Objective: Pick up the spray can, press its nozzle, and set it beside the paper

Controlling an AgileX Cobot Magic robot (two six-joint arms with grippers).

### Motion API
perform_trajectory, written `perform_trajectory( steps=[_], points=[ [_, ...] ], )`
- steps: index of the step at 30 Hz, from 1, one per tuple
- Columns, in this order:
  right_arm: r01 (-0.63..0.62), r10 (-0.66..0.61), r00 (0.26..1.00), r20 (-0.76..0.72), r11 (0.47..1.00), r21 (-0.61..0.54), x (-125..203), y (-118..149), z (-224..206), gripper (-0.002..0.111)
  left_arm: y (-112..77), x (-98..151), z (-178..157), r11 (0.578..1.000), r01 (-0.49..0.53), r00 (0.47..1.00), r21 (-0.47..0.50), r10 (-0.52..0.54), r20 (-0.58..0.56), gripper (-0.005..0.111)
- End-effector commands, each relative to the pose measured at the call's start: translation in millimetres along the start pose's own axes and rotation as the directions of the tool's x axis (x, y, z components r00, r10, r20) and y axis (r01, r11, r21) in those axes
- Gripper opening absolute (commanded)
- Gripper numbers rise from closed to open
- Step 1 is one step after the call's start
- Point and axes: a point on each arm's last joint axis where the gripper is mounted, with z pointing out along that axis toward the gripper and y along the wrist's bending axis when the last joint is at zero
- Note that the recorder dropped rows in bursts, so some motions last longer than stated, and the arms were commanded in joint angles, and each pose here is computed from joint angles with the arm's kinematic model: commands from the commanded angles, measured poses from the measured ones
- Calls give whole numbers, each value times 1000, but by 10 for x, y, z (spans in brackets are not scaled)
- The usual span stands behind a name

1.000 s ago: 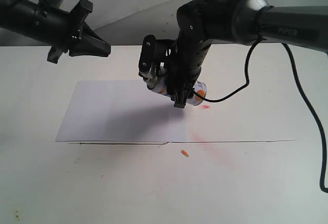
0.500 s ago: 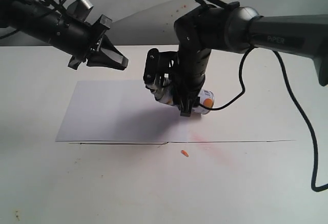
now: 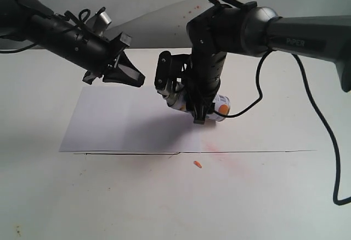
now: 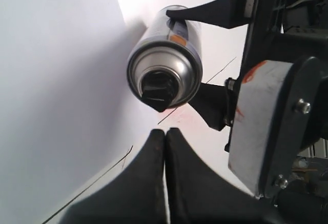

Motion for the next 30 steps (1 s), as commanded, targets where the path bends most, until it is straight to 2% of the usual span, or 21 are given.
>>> perform_trajectory(
  steps=[1,8,16,21,30],
  points=[
    [-4,3,1000,26,1000,27,-15,-38,-86,0,-50,-32,56,999,-42,999,-15,42,23,0],
    [-4,3,1000,26,1000,27,-15,-38,-86,0,-29,-42,90,998,-60,998,-29,61,30,0],
    [-4,3,1000,26,1000,27,-15,-38,-86,0,165,-27,259,1000,-10,1000,-14,10,2,0],
    [-4,3,1000,26,1000,27,-15,-38,-86,0,133,-55,264,999,-36,999,27,35,33,0],
    [-4,3,1000,26,1000,27,-15,-38,-86,0,94,-47,316,997,-64,998,32,63,26,0]
  ],
)
